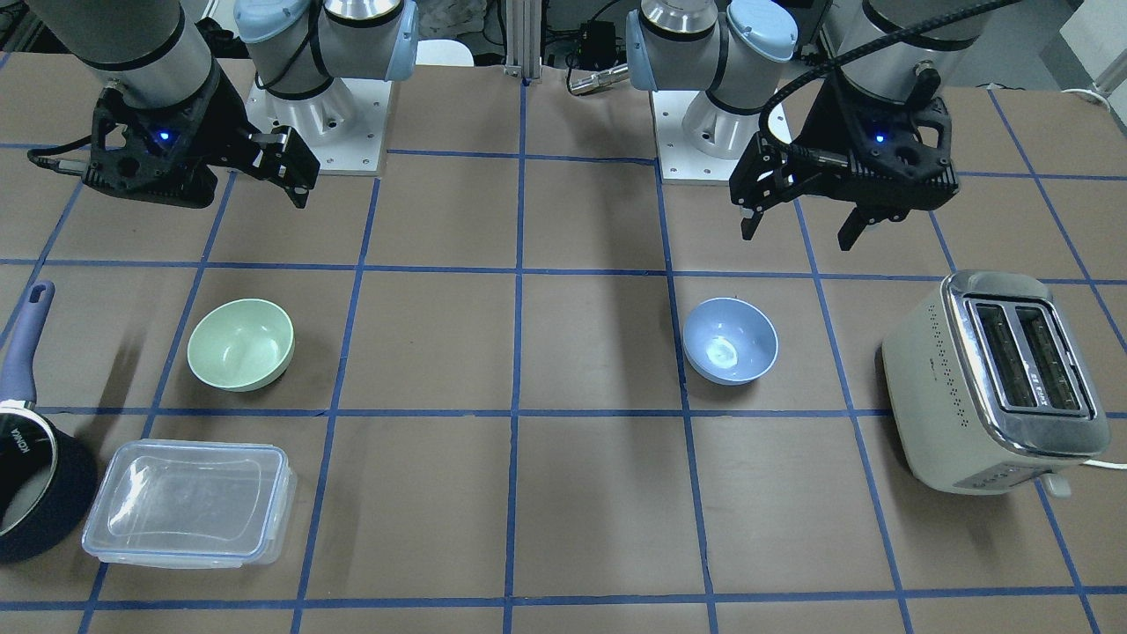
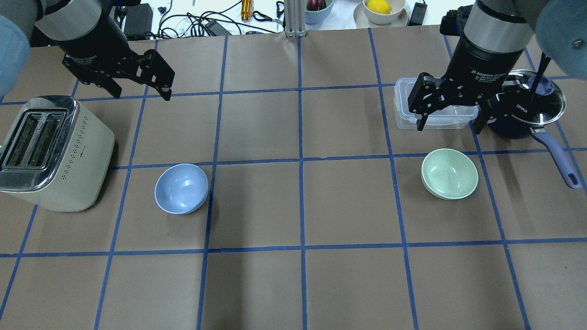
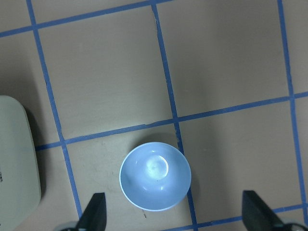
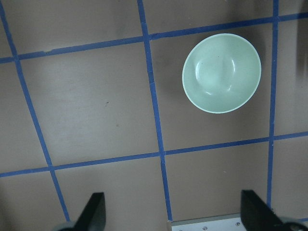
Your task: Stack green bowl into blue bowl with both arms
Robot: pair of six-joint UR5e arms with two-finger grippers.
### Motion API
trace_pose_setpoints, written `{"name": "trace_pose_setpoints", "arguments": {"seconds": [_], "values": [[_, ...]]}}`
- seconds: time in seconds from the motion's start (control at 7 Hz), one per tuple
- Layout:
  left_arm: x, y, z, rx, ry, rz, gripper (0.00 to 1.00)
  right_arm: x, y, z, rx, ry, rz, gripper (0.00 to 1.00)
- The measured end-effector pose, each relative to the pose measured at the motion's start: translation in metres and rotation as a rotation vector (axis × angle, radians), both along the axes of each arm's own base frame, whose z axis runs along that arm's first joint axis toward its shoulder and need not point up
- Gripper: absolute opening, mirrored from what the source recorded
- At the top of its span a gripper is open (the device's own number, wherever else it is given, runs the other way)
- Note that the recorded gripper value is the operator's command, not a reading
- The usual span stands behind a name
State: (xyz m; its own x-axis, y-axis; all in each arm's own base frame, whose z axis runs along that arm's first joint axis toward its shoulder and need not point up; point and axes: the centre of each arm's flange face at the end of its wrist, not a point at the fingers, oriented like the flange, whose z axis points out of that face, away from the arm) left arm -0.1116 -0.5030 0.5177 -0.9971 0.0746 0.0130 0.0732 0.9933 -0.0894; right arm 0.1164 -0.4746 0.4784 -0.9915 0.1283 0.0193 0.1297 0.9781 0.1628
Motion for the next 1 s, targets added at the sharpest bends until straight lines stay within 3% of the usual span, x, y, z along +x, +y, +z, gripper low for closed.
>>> {"name": "trace_pose_setpoints", "arguments": {"seconds": [0.57,0.71,1.0], "values": [[0.003,-0.003,-0.014,0.035,-0.030,0.046,1.00,0.000,0.000,0.000,0.001,-0.001,-0.001,1.00],[0.002,-0.004,-0.031,0.068,-0.032,0.043,1.00,0.000,0.000,0.000,0.000,-0.001,-0.001,1.00],[-0.006,-0.001,-0.110,0.123,-0.029,0.035,1.00,-0.002,-0.003,-0.003,0.001,-0.002,-0.008,1.00]]}}
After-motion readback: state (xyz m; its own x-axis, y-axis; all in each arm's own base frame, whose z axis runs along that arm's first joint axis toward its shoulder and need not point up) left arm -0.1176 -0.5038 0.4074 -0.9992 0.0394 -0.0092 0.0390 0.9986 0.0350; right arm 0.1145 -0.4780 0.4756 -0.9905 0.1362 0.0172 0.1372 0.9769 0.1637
